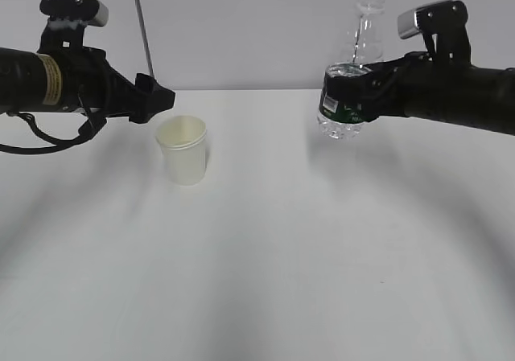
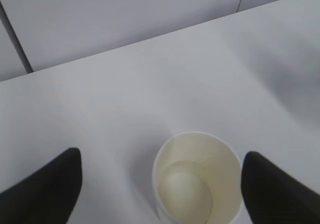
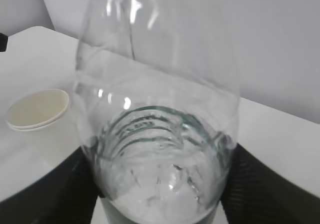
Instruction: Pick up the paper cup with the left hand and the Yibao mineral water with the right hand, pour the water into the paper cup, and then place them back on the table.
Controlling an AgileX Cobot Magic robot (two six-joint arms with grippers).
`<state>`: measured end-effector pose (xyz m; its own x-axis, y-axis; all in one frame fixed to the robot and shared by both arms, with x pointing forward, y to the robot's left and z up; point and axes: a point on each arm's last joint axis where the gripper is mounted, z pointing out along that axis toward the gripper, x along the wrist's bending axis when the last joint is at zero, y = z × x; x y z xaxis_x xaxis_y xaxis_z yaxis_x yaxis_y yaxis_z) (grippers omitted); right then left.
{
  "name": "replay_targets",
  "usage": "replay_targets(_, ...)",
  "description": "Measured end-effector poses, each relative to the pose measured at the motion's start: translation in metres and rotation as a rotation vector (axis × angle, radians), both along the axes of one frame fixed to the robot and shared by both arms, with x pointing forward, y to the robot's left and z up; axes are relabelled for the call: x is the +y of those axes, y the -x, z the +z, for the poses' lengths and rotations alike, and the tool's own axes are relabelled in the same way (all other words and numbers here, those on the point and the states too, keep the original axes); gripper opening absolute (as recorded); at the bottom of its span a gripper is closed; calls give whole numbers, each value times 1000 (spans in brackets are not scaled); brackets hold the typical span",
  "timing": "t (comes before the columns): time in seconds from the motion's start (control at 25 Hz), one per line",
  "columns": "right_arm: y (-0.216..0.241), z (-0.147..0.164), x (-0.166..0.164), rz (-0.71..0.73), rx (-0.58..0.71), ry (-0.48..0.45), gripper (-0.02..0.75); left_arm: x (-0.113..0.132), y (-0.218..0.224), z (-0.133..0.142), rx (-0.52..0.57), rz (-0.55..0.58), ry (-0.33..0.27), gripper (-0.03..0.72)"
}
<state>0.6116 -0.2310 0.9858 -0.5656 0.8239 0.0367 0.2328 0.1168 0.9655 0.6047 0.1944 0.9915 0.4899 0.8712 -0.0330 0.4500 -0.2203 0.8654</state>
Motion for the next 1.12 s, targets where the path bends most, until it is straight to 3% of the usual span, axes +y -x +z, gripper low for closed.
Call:
replay_targets(0.2,-6,-28,3,29,44,0,500,2,0,0,2,14,-11,587)
replay_targets(0.48,-10,-52,3,63,28,77,500,3,0,0,5,26,-21,587)
replay_targets(1.12,-18,-75,2,12,8,7,500,3,0,-1,6,27,-22,585)
